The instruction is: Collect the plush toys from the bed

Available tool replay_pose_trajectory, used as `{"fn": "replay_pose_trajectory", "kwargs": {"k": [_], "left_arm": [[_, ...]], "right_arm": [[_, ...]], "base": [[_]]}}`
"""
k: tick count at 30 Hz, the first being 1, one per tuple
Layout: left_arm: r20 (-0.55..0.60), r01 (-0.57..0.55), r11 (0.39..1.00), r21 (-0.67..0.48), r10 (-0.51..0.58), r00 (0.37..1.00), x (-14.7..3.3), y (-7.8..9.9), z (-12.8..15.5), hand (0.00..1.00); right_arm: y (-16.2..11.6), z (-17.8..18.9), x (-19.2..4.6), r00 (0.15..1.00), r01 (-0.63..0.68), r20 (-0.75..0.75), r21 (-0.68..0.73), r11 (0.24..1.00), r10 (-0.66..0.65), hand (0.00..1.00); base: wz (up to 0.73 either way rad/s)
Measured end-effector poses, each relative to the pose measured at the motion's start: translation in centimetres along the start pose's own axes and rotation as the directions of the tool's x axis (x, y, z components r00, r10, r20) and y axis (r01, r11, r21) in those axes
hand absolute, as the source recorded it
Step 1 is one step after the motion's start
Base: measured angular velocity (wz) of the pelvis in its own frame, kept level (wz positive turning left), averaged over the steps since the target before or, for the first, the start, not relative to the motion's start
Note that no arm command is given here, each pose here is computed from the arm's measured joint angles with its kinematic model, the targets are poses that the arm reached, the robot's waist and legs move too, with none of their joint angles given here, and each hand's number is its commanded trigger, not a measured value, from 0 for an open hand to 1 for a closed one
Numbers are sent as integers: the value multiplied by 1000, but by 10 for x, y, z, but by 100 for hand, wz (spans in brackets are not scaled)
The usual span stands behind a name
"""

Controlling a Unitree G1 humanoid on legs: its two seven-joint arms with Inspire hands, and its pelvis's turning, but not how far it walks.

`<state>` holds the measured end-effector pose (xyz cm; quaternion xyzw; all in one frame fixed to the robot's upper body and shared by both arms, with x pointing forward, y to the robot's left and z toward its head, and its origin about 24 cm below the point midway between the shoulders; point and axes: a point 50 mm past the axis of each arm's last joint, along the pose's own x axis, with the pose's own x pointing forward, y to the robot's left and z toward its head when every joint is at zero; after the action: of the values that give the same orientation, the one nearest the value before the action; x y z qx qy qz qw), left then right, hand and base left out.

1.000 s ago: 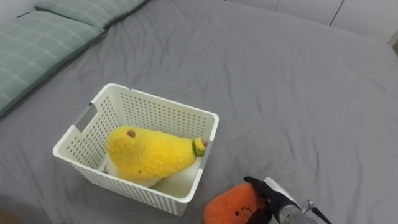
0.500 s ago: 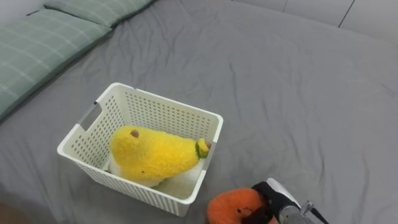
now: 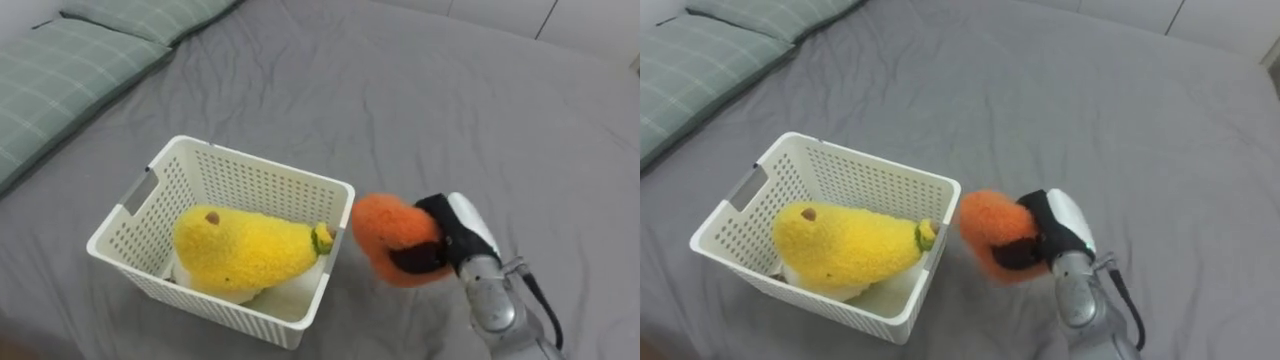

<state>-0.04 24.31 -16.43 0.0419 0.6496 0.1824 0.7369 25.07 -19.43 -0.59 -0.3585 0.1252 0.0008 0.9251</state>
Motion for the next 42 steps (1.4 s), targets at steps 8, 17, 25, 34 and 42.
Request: {"fn": "replay_pose_trajectory", "kwargs": {"k": [8, 17, 25, 34, 42], "left_arm": [[34, 7, 999, -46, -5, 999, 1, 3, 11, 0], [83, 15, 998, -56, -11, 996, 1, 0, 22, 0], [28, 11, 999, -46, -10, 1000, 3, 1, 11, 0], [50, 21, 1000, -22, -20, 999, 3, -3, 19, 0], [122, 37, 999, -15, -35, 992, 3, -10, 46, 0]], "right_arm": [[-40, 33, -3, 975, 157, 160, -3, 988, -154, 100], [-54, 62, -3, 944, 195, 266, 29, 980, -196, 100], [-51, 83, 0, 934, 146, 326, 29, 989, -147, 97], [-31, 125, 3, 886, 39, 463, -9, 999, -30, 73], [4, 140, -2, 873, -109, 462, -132, 985, 158, 0]], "base": [[-7], [-3], [-1], [3], [12]]}}
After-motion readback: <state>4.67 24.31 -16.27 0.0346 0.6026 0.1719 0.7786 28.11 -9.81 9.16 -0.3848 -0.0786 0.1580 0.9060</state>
